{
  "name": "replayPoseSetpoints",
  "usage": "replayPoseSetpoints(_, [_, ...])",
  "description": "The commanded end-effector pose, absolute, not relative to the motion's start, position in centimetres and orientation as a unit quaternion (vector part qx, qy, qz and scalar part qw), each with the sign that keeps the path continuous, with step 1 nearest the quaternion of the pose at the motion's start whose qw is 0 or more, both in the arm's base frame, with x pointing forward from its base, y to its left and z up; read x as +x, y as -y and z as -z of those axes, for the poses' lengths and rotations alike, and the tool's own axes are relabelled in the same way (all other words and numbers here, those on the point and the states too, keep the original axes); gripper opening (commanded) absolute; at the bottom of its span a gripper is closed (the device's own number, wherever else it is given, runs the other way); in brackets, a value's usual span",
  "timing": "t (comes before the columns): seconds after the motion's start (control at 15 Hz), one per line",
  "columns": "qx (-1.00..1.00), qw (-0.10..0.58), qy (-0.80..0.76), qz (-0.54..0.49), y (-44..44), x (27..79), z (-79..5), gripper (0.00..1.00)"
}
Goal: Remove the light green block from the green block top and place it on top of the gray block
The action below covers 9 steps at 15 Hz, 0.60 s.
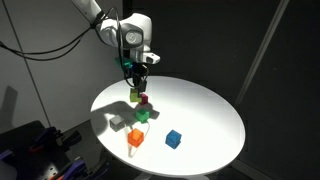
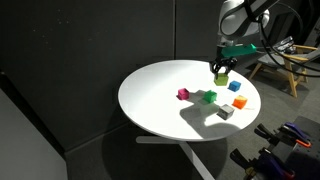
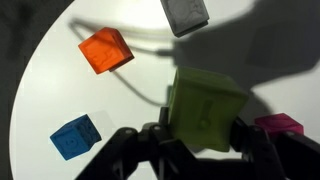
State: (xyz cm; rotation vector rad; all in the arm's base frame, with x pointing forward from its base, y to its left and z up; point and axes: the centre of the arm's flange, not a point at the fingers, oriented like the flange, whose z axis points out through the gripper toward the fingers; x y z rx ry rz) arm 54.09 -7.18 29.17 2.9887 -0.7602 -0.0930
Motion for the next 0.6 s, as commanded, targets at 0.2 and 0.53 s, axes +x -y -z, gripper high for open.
replayPoseSetpoints(0.2, [0.985, 0.025, 0.168, 0.023, 6.2, 50.8, -30.7, 0.30])
replayPoseSetpoints(0.53, [0.995, 0.022, 0.094, 0.014, 5.4, 49.8, -30.5, 0.30])
